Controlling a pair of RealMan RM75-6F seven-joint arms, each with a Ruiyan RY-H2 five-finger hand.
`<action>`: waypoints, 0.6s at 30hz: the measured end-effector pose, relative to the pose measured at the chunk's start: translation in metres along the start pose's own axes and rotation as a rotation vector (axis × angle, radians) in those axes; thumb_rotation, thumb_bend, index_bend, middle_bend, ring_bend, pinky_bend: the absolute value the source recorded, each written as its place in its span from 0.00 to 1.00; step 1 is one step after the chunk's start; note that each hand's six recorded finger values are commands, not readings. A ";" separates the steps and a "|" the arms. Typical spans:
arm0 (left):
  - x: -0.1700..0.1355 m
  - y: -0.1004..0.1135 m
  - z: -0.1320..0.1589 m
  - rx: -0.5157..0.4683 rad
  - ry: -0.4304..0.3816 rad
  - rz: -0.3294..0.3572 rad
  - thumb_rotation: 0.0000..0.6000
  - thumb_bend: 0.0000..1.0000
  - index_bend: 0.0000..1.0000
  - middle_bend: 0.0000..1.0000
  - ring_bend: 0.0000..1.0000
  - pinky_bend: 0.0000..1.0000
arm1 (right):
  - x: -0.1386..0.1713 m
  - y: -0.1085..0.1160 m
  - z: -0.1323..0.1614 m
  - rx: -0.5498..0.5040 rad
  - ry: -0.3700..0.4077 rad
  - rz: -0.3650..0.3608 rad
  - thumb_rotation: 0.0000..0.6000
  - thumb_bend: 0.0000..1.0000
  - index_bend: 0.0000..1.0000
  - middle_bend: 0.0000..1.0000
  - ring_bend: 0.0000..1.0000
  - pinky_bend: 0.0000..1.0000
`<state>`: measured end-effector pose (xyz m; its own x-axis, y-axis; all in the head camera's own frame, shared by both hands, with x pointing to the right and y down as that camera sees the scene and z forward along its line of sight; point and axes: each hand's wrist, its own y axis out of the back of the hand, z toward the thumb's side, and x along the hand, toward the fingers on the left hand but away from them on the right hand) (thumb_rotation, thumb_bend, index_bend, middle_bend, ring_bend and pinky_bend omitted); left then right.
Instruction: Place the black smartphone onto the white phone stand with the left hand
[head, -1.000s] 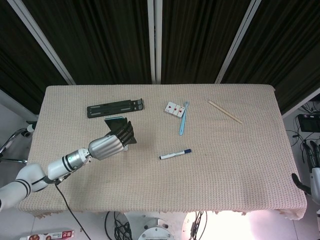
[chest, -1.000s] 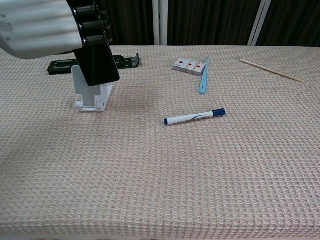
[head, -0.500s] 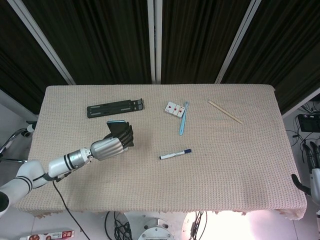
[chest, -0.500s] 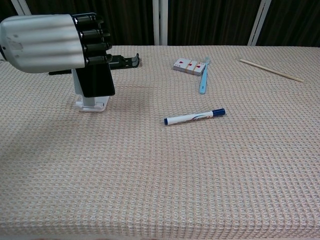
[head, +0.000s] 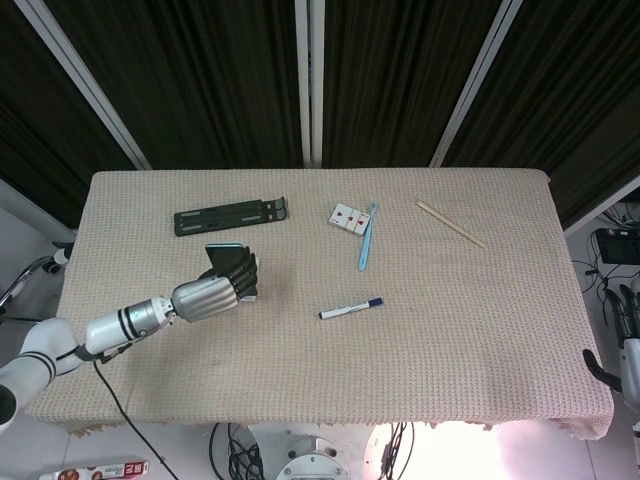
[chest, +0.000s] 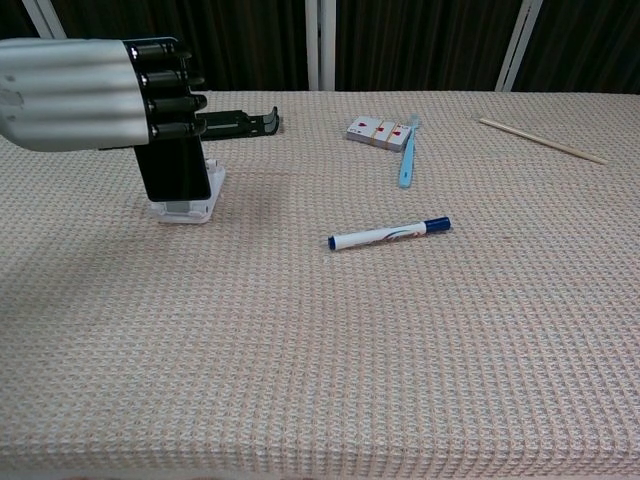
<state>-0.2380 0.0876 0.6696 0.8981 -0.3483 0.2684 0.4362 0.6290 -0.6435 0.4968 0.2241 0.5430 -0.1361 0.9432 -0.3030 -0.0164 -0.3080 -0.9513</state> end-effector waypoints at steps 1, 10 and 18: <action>0.000 0.000 0.001 -0.003 0.002 0.003 1.00 0.34 0.52 0.51 0.23 0.23 | 0.000 0.000 0.000 0.002 0.001 0.000 1.00 0.18 0.00 0.00 0.00 0.00; 0.005 0.001 0.007 -0.013 -0.002 0.023 1.00 0.34 0.52 0.51 0.23 0.23 | -0.001 0.001 0.005 0.006 0.024 0.006 1.00 0.18 0.00 0.00 0.00 0.00; 0.008 -0.002 0.010 -0.013 -0.005 0.024 1.00 0.34 0.52 0.51 0.23 0.23 | 0.000 0.003 0.003 0.005 0.023 0.003 1.00 0.18 0.00 0.00 0.00 0.00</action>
<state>-0.2312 0.0902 0.6804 0.9086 -0.3298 0.2561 0.4138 0.6282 -0.6589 0.4934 0.2228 0.5400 -0.1138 0.9448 -0.3073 -0.0206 -0.3115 -0.9500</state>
